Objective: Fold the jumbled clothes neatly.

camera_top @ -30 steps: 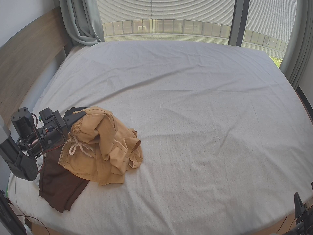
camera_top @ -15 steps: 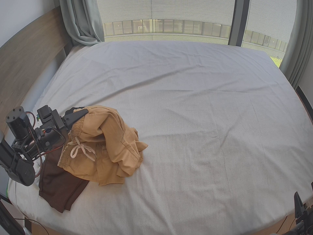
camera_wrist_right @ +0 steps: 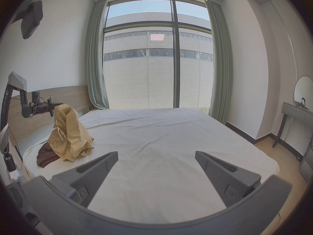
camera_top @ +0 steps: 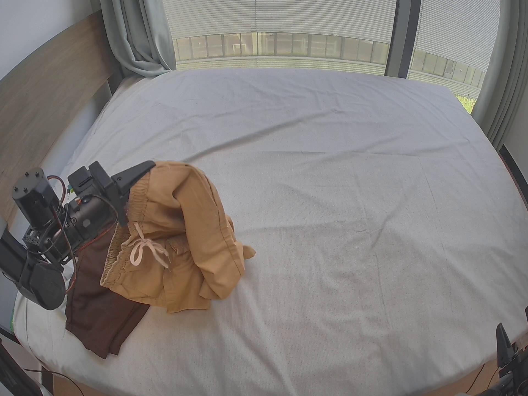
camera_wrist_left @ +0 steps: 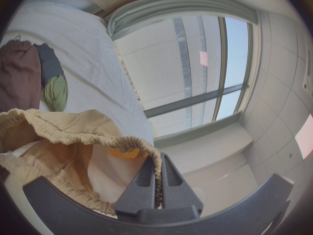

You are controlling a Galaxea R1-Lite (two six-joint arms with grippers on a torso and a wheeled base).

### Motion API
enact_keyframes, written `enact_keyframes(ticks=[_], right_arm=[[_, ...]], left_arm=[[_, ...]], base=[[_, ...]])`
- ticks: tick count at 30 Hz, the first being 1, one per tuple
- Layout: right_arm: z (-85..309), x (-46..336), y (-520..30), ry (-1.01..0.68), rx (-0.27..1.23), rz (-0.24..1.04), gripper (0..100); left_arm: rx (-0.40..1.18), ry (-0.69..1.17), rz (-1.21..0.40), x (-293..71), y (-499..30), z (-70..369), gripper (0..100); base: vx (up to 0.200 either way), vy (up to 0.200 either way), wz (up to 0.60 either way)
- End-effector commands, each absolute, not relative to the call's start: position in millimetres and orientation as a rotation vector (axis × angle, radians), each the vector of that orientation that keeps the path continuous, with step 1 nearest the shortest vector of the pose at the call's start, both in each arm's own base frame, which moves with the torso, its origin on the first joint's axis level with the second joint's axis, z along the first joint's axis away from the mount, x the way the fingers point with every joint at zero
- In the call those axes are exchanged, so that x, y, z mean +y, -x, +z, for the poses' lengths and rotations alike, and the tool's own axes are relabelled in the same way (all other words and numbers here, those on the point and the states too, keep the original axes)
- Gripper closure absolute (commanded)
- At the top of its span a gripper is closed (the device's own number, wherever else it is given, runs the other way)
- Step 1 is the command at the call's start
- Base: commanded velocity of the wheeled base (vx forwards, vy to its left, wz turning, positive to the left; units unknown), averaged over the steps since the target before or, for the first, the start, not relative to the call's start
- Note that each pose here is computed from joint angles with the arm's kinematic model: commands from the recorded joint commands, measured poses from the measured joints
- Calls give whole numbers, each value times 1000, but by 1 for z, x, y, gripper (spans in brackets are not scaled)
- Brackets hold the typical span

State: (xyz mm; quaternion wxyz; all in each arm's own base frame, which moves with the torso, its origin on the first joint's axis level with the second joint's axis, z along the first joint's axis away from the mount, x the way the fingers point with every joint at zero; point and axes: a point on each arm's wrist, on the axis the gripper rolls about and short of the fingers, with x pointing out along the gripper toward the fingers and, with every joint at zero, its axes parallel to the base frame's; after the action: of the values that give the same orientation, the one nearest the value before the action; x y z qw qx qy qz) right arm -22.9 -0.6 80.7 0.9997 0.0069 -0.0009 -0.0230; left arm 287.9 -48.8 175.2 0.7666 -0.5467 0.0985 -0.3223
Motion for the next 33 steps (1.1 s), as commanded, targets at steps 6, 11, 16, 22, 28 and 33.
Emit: enact_keyframes(ticks=[6,11,16,22,28,33], right_arm=[[76,-1,23,-14,-2,-46,0],[75,-1,23,-14,0,-46,0],[76,-1,23,-14,-2,-46,0],[76,-1,23,-14,-2,-46,0],[76,-1,23,-14,0,-46,0],[76,-1,23,-12,-2,-46,0]], left_arm=[[186,1283,-770,-79,-287,195,100],[168,1371,-776,-95,-289,203,100],[223,1409,-816,-112,-286,203,100],[274,1451,-878,-132,-282,208,100],[348,1464,-946,-160,-275,206,100],[390,1489,-1025,-180,-266,214,100]], base=[[0,0,0],[0,0,0],[0,0,0],[0,0,0],[0,0,0],[0,0,0]])
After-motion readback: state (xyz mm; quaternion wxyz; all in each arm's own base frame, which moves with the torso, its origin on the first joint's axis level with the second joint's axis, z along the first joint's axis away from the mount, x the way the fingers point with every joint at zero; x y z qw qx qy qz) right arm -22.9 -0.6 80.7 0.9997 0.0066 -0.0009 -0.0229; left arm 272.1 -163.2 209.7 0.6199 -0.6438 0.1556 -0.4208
